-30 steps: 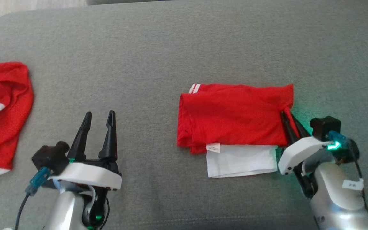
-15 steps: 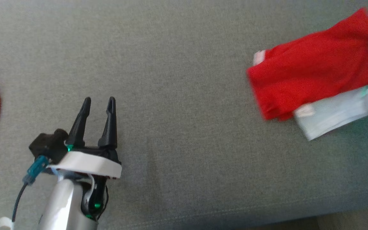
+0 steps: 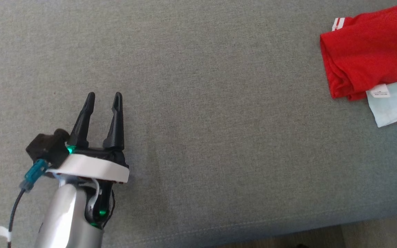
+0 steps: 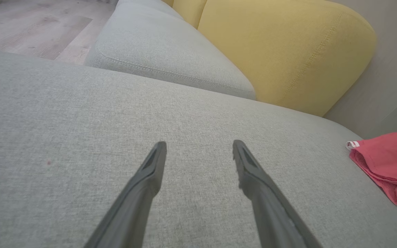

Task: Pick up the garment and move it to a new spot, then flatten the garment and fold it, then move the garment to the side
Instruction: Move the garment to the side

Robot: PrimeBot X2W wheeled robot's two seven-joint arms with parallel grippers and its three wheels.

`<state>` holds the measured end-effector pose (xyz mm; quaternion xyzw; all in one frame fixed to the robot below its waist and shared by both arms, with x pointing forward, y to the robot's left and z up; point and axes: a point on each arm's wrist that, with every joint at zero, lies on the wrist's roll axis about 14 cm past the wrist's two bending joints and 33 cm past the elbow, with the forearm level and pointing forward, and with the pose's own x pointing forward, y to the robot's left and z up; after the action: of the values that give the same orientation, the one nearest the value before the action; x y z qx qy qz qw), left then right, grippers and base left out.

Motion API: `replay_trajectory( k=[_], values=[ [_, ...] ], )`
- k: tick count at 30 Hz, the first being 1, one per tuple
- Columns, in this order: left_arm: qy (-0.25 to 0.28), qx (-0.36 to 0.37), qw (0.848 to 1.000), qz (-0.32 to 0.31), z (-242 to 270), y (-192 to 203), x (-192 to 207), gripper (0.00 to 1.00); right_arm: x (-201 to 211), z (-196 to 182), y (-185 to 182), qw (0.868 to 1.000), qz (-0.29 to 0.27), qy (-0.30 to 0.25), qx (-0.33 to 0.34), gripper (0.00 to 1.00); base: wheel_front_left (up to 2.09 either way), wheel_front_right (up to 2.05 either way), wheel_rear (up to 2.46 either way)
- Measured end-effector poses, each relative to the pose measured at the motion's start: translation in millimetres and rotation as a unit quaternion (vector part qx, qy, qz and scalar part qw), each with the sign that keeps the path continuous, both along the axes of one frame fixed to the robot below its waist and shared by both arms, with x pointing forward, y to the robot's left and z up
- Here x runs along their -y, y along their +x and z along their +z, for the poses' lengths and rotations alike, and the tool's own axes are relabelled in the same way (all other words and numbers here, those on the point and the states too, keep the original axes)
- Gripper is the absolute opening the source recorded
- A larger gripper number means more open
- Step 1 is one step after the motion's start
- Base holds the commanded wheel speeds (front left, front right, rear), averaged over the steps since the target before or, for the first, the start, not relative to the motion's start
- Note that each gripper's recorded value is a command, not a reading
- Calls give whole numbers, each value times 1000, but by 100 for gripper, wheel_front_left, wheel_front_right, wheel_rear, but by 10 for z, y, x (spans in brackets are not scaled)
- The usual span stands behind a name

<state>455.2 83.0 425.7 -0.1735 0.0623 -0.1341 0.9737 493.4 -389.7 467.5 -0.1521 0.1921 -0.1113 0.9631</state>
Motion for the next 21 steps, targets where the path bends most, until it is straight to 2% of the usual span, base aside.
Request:
replay_trajectory(
  k=[4,5,6,7,8,9,15,21],
  values=[
    [0,2,1000,2,18,1,-18,100,-32,37,16,1000,-3,10,10,0,0,0,0],
    [0,2,1000,2,18,1,-18,100,-32,37,16,1000,-3,10,10,4,0,0,0],
    [0,3,1000,2,24,0,-19,100,-30,47,14,1000,-5,11,10,28,0,0,0],
    [0,3,1000,2,27,-2,-20,100,-31,67,15,1000,-5,12,13,28,0,0,0],
    [1,3,1000,2,31,-5,-21,100,-27,86,14,1000,-8,17,18,49,0,0,0],
    [1,4,1000,2,38,-7,-20,100,-32,103,12,999,-11,24,22,100,0,0,0],
    [-3,10,1000,2,109,-26,-16,100,-78,240,-23,999,-9,32,39,100,0,0,0],
    [-10,24,1000,3,258,-73,-17,100,-303,562,42,996,22,30,82,100,0,0,0]
  ],
)
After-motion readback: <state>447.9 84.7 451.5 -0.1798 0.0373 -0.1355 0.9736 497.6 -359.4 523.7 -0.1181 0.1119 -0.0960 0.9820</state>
